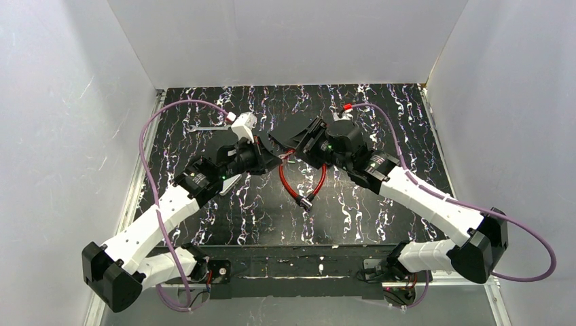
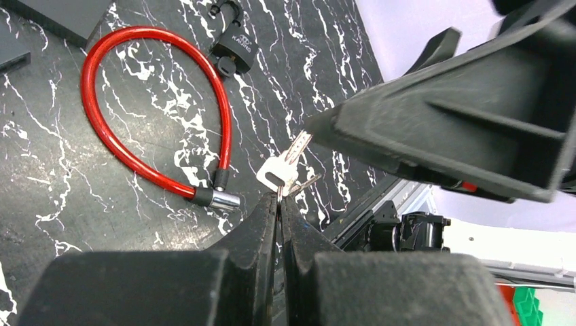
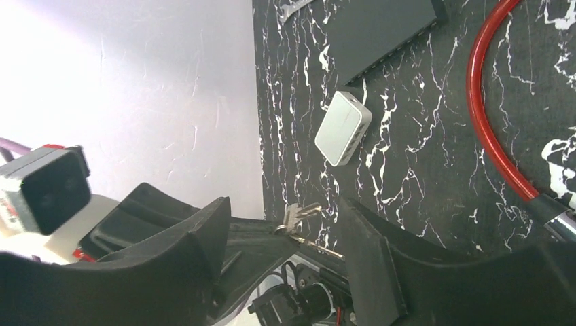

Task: Unlock with the key

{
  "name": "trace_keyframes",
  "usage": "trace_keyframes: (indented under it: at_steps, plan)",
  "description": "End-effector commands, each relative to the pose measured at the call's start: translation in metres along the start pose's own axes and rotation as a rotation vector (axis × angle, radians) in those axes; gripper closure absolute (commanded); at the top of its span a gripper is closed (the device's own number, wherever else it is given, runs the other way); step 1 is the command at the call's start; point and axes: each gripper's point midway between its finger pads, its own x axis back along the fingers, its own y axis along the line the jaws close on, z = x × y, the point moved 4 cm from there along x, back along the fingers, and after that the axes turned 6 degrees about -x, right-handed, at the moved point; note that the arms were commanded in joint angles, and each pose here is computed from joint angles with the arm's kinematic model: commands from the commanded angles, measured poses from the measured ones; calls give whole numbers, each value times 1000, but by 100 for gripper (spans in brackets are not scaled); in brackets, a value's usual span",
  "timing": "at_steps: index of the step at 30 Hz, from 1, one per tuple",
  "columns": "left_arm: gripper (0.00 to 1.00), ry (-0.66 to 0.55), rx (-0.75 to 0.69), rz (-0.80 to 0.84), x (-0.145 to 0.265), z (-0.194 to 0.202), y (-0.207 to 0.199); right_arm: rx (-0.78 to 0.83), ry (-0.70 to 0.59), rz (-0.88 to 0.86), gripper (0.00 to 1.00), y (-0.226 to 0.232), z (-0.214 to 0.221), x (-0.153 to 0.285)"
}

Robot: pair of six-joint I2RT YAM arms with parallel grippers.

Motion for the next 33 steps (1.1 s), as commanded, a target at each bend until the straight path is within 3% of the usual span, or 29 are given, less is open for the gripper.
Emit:
trace_keyframes:
  at_steps: [1,20,25,28,29,33]
  plan:
    - [100,-73,-19,18,3,-25,-12,-51,1,-34,34,19,-3,1]
    - [100,-101,13,-3,-8,-30,-8,-30,155,-67,70,34,16,-13]
    - [100,-99,22,10,-11,-31,-10,-12,177,-86,84,35,19,-14]
    - [100,-89,18,24,-11,-30,-13,15,191,-104,99,36,21,-14]
    - [100,-83,11,30,-10,-30,-14,34,190,-110,99,37,20,-13]
    - [85,-56,-4,47,3,-23,-17,134,179,-138,99,45,13,-6]
